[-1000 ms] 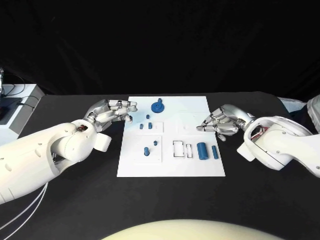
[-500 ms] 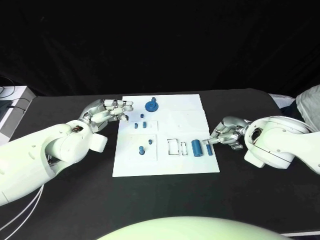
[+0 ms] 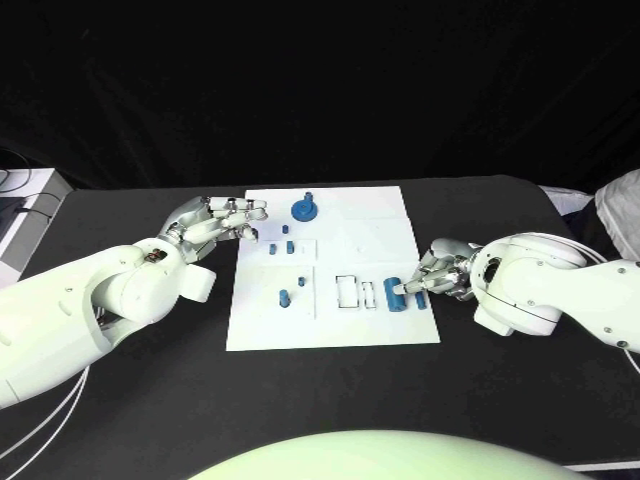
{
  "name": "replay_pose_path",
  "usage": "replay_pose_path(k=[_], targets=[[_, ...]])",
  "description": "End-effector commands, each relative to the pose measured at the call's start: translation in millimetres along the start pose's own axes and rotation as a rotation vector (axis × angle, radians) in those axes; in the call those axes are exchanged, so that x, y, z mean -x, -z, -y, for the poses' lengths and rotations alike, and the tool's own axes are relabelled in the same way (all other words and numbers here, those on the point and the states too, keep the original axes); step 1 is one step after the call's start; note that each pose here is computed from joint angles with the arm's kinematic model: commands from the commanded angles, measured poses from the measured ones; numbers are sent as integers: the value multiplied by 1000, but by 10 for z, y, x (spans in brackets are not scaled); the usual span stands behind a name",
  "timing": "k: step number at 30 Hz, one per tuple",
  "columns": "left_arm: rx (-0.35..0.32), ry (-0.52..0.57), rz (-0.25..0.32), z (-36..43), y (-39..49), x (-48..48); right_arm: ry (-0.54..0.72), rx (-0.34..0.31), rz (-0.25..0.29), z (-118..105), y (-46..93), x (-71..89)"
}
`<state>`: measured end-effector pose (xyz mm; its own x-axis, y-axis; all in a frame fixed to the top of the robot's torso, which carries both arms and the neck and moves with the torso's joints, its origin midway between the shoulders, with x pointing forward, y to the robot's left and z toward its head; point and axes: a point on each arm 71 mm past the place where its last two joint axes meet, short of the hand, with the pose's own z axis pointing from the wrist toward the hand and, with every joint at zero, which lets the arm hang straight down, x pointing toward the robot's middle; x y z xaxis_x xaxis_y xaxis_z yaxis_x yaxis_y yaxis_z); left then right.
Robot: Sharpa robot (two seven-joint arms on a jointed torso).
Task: Assemble the parts on the task board
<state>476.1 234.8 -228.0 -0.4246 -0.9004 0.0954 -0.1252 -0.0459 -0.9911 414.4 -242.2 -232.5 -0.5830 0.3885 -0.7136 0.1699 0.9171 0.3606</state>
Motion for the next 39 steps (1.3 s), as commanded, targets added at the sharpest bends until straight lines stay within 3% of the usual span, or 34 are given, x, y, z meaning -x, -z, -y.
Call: replay_pose_path(k=[1, 20, 27, 39], targets=[[-9, 11, -14, 8, -1, -19, 46, -10, 3, -21, -28, -21], [-1, 10, -15, 4, 7, -5, 190, -17, -5, -70, -186, -82], [1, 10, -16, 3, 12, 0, 251, -20, -19, -88, -269, -199], [4, 9, -15, 3, 16, 6, 247, -13, -30, -108, -288, -285]])
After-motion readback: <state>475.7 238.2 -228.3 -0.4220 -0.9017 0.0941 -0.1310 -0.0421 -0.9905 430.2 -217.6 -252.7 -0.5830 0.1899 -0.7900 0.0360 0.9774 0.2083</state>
